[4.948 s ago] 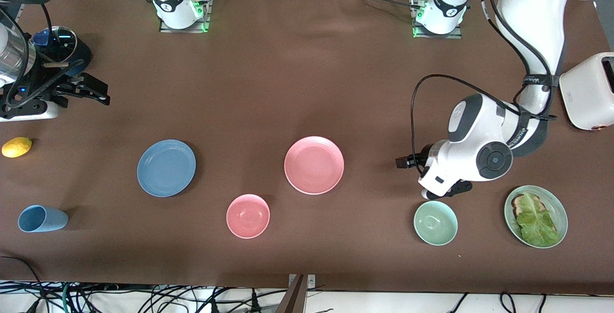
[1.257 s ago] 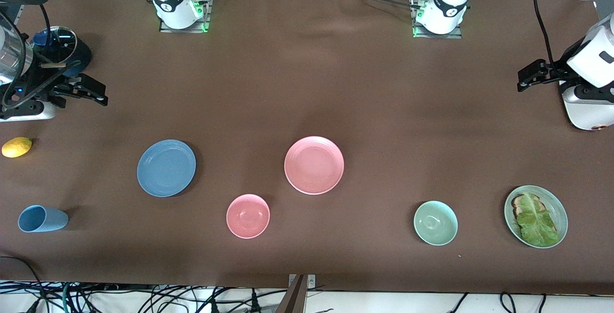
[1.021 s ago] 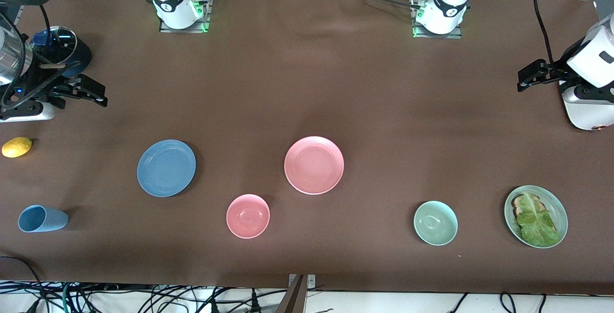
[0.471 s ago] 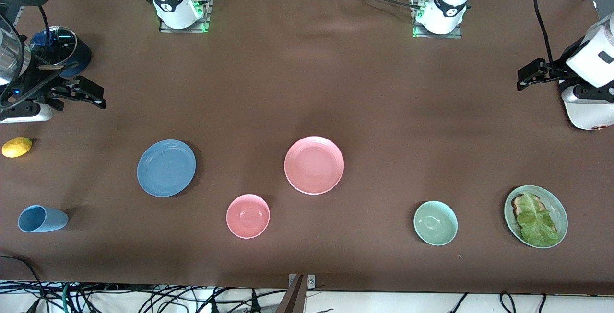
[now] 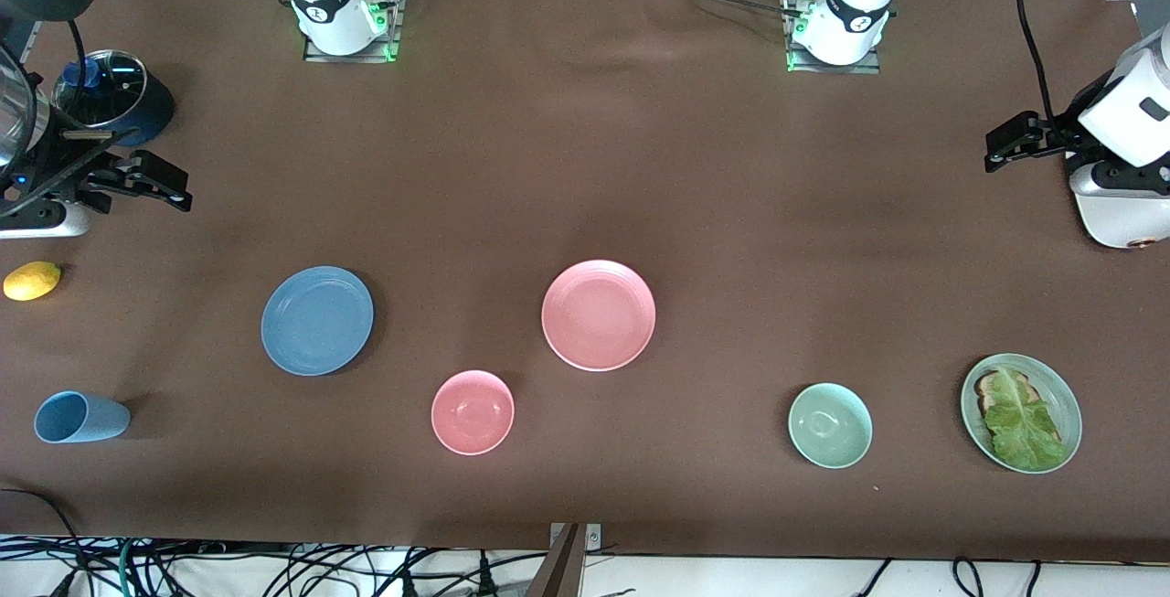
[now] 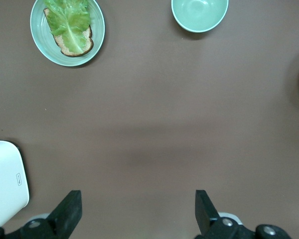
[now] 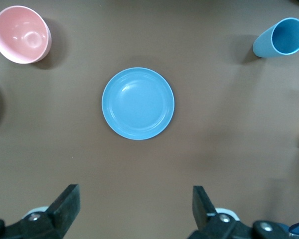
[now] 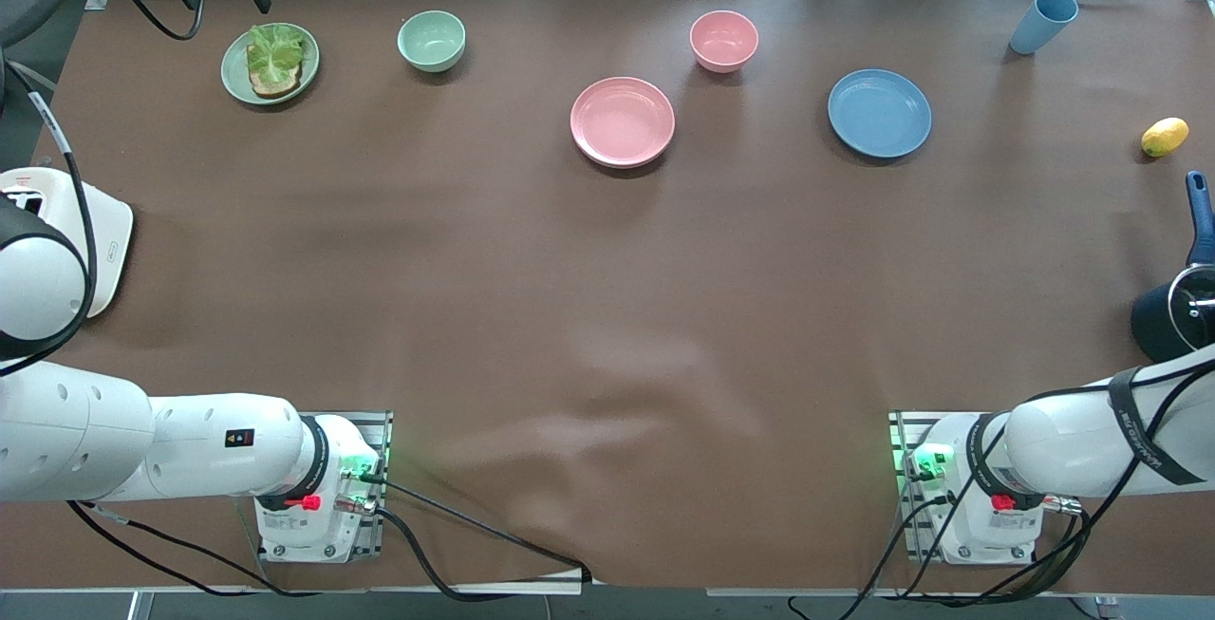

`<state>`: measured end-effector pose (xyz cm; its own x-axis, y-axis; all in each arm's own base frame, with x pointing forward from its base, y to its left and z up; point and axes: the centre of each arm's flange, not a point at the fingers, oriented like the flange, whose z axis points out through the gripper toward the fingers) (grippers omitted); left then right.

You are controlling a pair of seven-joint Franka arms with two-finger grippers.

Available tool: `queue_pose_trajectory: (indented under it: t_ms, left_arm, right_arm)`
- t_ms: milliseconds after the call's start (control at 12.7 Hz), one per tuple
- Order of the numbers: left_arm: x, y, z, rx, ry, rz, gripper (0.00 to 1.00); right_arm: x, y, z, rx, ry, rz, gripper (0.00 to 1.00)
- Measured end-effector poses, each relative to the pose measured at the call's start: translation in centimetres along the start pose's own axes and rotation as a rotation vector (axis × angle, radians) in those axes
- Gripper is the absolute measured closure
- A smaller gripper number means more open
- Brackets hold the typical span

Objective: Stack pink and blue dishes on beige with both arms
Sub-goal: 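Reach the right gripper to the blue plate rim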

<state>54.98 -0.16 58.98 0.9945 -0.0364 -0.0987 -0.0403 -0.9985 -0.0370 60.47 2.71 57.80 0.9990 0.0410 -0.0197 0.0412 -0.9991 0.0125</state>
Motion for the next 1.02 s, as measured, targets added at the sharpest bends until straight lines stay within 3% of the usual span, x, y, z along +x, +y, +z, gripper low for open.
queue_pose_trajectory:
  t_ms: [393,707,1021]
  left_arm:
    - [-0.1,0.0,0.0,0.0,-0.007,0.0,0.0]
    - [-0.1,0.0,0.1,0.0,-0.008,0.0,0.0]
    - [-0.1,0.0,0.1,0.0,-0.009,0.0,0.0]
  right_arm:
    - [5.1,-0.6,11.8,-0.003,-0.079,-0.008,0.0]
    - [5.3,-0.5,12.4,-0.004,-0.091,-0.007,0.0]
    - [6.0,0.7,17.0,-0.009,-0.15,0.007,0.0]
